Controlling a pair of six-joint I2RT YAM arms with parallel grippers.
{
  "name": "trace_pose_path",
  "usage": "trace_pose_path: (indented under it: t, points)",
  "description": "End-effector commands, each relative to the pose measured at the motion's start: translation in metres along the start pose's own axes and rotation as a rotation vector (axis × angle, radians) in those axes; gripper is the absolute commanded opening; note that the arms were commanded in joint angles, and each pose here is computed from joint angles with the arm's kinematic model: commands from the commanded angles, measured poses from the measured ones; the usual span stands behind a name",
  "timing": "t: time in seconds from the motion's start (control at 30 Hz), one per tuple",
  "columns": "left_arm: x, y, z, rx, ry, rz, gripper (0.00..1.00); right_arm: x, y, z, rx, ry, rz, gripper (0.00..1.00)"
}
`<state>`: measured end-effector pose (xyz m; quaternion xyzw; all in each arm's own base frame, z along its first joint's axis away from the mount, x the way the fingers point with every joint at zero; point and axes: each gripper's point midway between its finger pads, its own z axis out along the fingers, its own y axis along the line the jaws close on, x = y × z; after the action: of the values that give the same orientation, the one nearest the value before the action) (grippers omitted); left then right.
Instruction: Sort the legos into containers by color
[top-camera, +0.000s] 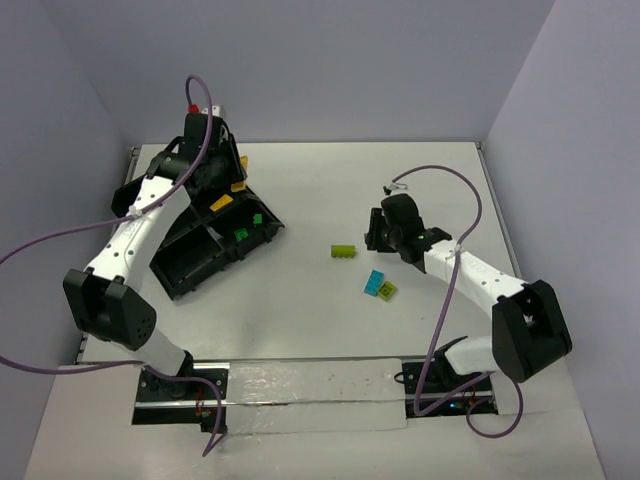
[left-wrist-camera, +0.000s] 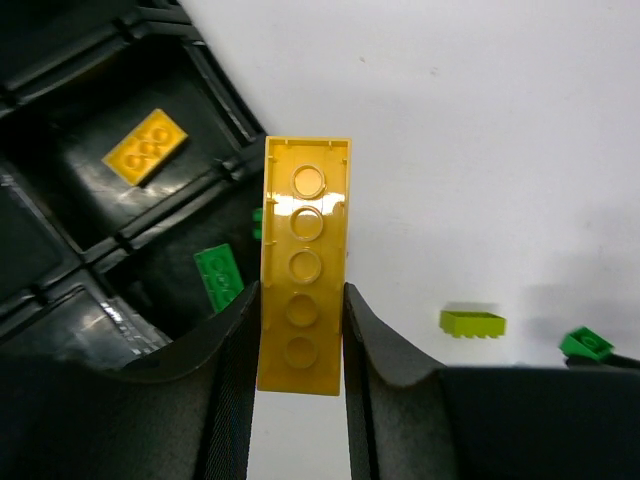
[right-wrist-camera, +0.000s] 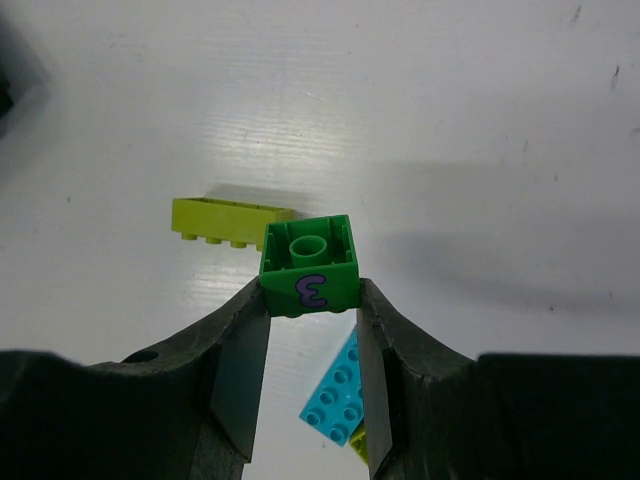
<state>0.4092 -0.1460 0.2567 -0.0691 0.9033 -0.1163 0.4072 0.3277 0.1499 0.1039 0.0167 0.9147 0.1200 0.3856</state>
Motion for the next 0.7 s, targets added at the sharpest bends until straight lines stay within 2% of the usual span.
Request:
trace_pose_path:
  t: [0.0, 0.47, 0.67]
  points:
    - [-0.012, 0.039, -0.006, -0.160, -0.037, 0.053, 0.00, 0.005, -0.015, -0.012, 0.079, 0.012, 0.042, 0.04]
    - [0.014, 0.098, 0.084, -0.330, 0.082, 0.085, 0.00, 0.009, -0.024, 0.009, 0.177, 0.093, 0.025, 0.06]
    - [0.017, 0.119, 0.114, -0.413, 0.079, 0.019, 0.00, 0.005, -0.020, 0.015, 0.169, 0.106, 0.017, 0.09]
